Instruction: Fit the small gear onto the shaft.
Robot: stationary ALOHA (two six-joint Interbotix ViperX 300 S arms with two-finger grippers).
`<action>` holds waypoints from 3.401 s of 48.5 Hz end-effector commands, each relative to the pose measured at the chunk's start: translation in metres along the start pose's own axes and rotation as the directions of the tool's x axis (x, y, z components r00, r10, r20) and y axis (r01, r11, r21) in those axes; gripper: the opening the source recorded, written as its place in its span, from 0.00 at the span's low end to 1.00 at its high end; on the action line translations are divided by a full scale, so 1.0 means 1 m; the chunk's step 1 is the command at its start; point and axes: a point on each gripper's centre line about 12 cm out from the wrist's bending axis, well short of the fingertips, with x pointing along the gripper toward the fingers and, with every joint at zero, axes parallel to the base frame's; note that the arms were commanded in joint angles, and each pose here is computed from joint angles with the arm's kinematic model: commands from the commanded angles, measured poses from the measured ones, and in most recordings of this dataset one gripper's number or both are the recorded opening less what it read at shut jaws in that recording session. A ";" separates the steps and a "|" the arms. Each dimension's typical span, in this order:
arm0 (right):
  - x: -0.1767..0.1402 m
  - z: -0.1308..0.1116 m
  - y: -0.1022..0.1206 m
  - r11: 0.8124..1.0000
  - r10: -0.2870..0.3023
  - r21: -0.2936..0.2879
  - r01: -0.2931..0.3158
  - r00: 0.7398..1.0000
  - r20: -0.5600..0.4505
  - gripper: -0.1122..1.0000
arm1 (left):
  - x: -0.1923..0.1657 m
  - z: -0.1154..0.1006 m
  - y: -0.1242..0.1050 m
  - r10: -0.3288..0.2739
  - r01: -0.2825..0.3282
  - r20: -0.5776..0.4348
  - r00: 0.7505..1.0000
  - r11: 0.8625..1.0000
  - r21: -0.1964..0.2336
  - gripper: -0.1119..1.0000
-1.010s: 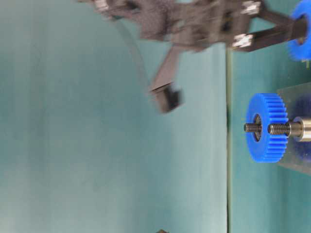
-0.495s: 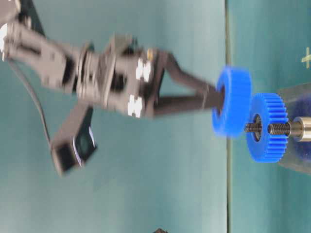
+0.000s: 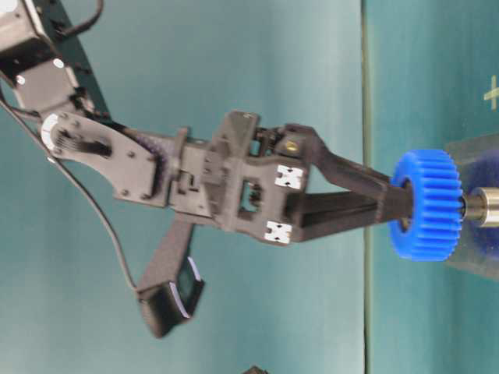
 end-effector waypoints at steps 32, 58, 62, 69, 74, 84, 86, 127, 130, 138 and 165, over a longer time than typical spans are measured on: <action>-0.006 0.006 0.001 1.000 -0.001 0.016 0.001 1.000 0.019 0.44 | -0.002 0.013 -0.001 -0.004 0.004 0.047 0.999 1.000 0.001 0.10; -0.026 0.026 0.004 1.000 0.010 0.002 -0.010 0.997 0.079 0.58 | -0.002 0.014 -0.001 -0.005 0.005 0.060 0.998 1.000 0.001 0.10; -0.022 0.027 0.002 1.000 0.006 -0.001 -0.006 0.998 0.065 0.44 | -0.001 0.014 -0.001 -0.005 0.005 0.057 0.998 1.000 0.001 0.10; -0.009 0.025 -0.003 1.000 -0.003 -0.003 0.003 1.000 0.025 0.19 | -0.002 0.013 -0.001 -0.005 0.005 0.057 0.998 1.000 0.001 0.10; -0.002 0.022 -0.009 1.000 -0.011 0.016 0.011 1.000 -0.004 0.11 | -0.002 0.013 -0.001 -0.005 0.005 0.057 0.998 1.000 0.001 0.10; 0.001 0.017 -0.015 0.999 -0.017 0.034 0.018 0.999 -0.033 0.09 | -0.002 0.013 -0.001 -0.005 0.005 0.055 0.998 1.000 0.001 0.10; 0.001 0.014 -0.014 0.999 -0.018 0.034 0.019 0.999 -0.044 0.09 | -0.002 0.013 -0.001 -0.005 0.005 0.055 0.998 1.000 0.001 0.10; -0.041 0.005 0.013 0.996 -0.050 0.082 0.046 0.997 0.053 0.09 | -0.001 0.010 -0.001 -0.005 0.005 0.060 0.998 1.000 0.000 0.10; -0.033 0.008 0.011 0.995 -0.054 0.083 0.050 0.998 0.045 0.09 | -0.001 0.010 -0.002 -0.007 0.007 0.060 0.998 1.000 0.000 0.10; -0.006 0.013 0.002 0.994 -0.066 0.084 0.065 0.998 0.010 0.09 | -0.001 0.010 -0.002 -0.007 0.007 0.060 0.998 1.000 0.000 0.10; -0.001 -0.028 0.033 0.995 -0.040 0.086 0.047 0.995 -0.086 0.09 | -0.001 0.010 -0.001 -0.005 0.005 0.066 0.998 1.000 0.000 0.10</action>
